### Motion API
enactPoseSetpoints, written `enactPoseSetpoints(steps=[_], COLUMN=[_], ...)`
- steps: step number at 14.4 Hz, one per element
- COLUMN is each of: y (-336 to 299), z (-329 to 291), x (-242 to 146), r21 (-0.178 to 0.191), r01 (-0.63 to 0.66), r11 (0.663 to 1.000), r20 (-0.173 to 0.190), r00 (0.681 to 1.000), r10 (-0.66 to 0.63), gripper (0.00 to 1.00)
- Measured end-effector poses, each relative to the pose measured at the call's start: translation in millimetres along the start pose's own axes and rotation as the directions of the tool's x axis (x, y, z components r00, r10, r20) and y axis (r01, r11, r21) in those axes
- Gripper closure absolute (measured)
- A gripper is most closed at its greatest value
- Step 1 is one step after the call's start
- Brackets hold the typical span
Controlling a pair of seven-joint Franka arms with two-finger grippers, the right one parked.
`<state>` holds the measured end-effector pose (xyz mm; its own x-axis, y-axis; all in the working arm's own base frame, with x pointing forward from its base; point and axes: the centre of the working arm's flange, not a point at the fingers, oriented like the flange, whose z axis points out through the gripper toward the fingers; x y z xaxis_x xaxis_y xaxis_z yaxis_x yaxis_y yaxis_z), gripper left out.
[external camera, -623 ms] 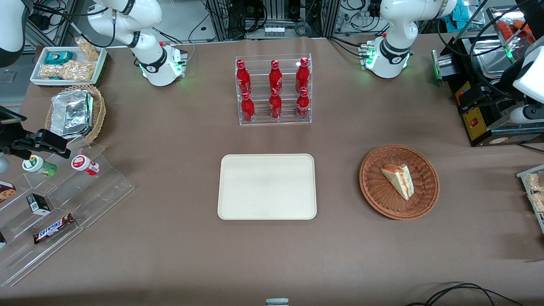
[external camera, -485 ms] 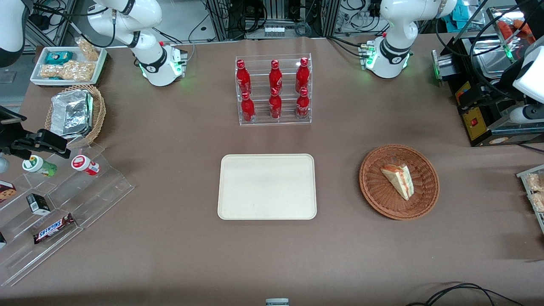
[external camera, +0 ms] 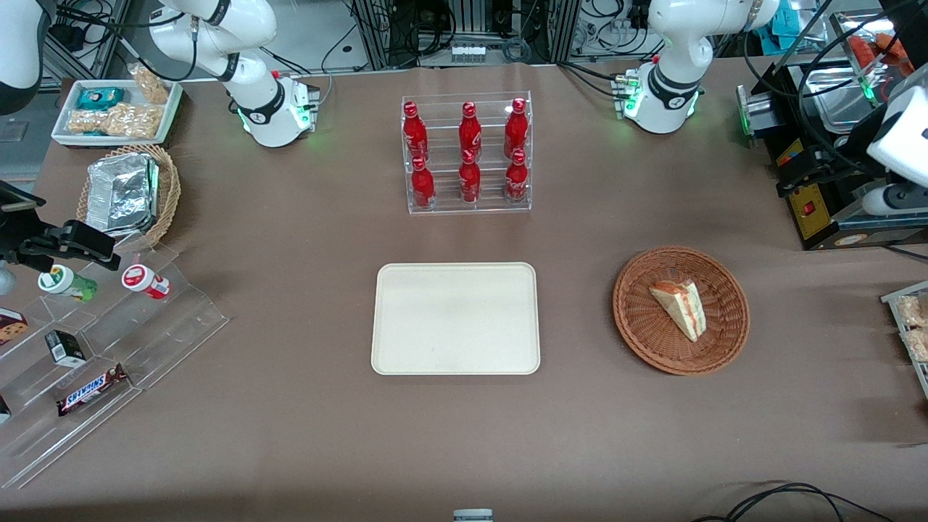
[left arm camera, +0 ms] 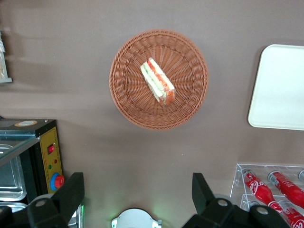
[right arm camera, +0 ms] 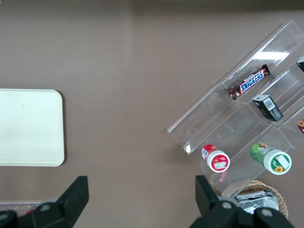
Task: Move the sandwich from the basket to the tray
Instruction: 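Move the left gripper toward the sandwich in the wicker basket, then lower the open left gripper over the wrapped sandwich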
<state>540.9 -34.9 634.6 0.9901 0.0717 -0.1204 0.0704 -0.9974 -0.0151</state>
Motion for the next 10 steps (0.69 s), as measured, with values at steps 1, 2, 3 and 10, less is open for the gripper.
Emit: enactPoseSetpoints(steps=[1,2,3,10], y=[-1.3,-2.5,-3.4,3.8], z=[11.3,25.0,40.9,174.8], x=[4.9,11.3,19.6,74.5], r21=[0.002,0.005,0.009,0.008], r01=[0.018,0.045,0.085,0.442], r11=[1.000,0.999,0.996,0.897], r20=[0.023,0.049,0.076,0.049], r00=[1.000,0.998,0.993,0.896], r10=[-0.019,-0.045,-0.085,-0.442], gripper=[0.00,0.00,0.00,0.00])
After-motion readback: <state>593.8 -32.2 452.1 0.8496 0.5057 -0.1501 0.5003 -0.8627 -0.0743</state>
